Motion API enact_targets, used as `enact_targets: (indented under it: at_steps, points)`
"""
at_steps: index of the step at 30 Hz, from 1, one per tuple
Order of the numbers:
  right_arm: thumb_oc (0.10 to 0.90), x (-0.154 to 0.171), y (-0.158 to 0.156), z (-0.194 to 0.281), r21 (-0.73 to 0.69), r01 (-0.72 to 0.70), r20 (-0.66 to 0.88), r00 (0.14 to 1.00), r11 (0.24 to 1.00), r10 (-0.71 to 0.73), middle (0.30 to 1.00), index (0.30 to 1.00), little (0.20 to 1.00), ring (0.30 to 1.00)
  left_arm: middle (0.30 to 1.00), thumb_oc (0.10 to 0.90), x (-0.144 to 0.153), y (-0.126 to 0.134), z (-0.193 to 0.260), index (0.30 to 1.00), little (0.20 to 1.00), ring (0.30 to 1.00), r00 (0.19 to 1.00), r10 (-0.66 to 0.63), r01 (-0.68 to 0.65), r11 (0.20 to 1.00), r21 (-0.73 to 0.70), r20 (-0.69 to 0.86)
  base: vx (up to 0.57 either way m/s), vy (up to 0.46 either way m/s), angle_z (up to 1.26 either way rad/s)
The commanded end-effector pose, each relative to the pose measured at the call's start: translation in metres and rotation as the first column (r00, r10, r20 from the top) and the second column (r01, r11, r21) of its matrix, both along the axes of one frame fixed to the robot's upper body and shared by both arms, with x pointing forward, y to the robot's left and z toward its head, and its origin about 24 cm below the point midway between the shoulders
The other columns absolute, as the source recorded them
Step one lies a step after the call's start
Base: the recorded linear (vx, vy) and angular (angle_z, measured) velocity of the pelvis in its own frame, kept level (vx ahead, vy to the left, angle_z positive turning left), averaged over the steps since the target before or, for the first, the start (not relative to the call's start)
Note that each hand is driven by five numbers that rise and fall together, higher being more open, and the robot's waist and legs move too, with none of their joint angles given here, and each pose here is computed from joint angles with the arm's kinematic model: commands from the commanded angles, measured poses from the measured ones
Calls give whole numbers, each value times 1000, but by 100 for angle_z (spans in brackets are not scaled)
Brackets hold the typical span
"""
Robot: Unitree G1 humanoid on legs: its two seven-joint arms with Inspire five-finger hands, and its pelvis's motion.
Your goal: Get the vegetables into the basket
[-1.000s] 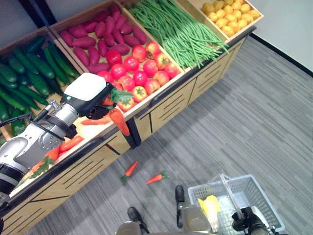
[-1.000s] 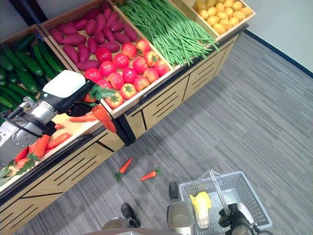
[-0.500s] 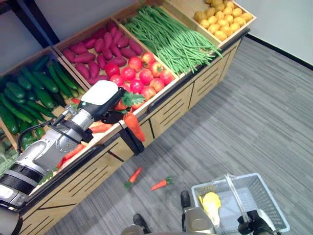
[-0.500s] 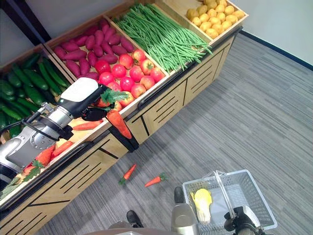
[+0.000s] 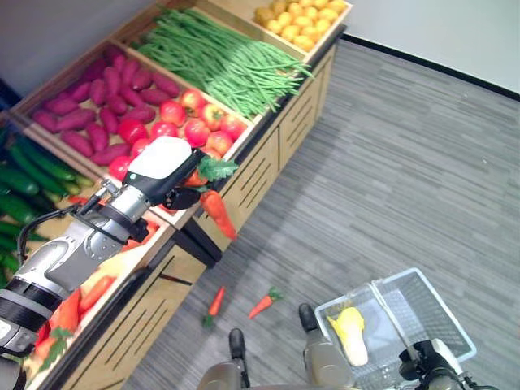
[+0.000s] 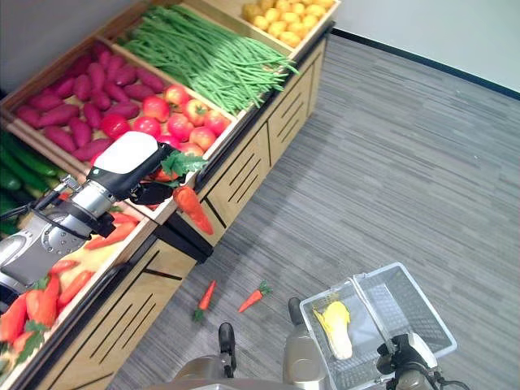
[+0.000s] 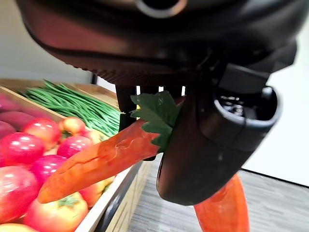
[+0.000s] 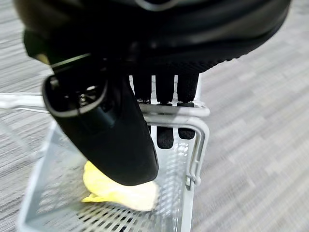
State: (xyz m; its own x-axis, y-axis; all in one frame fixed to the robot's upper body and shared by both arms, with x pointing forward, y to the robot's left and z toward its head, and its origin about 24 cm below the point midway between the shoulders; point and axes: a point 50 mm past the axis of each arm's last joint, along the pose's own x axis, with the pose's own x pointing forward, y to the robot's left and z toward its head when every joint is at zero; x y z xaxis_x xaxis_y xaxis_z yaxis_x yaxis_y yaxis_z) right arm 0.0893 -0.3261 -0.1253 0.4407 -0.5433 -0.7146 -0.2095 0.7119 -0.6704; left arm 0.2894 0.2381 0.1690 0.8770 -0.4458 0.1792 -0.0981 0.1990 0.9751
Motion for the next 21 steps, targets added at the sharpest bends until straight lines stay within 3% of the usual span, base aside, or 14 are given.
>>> enact_targets:
  at_steps: [1,11,21]
  points:
    - [400,-7,-22,11,-91,21,1,1000,996,-21,300,300,300,300,300,400,-3,7,80,300,300,300,947,4,21,997,-74,321,-19,116,-53]
    - [400,3,-14,9,-74,20,37,999,997,-17,300,300,300,300,300,400,-8,19,83,300,300,300,939,47,-30,998,-55,340,-112,100,-57]
    - [400,-2,-13,7,-83,7,16,1000,997,-6,300,300,300,300,300,400,-12,24,77,300,300,300,946,66,-53,997,-49,319,-30,-86,-40]
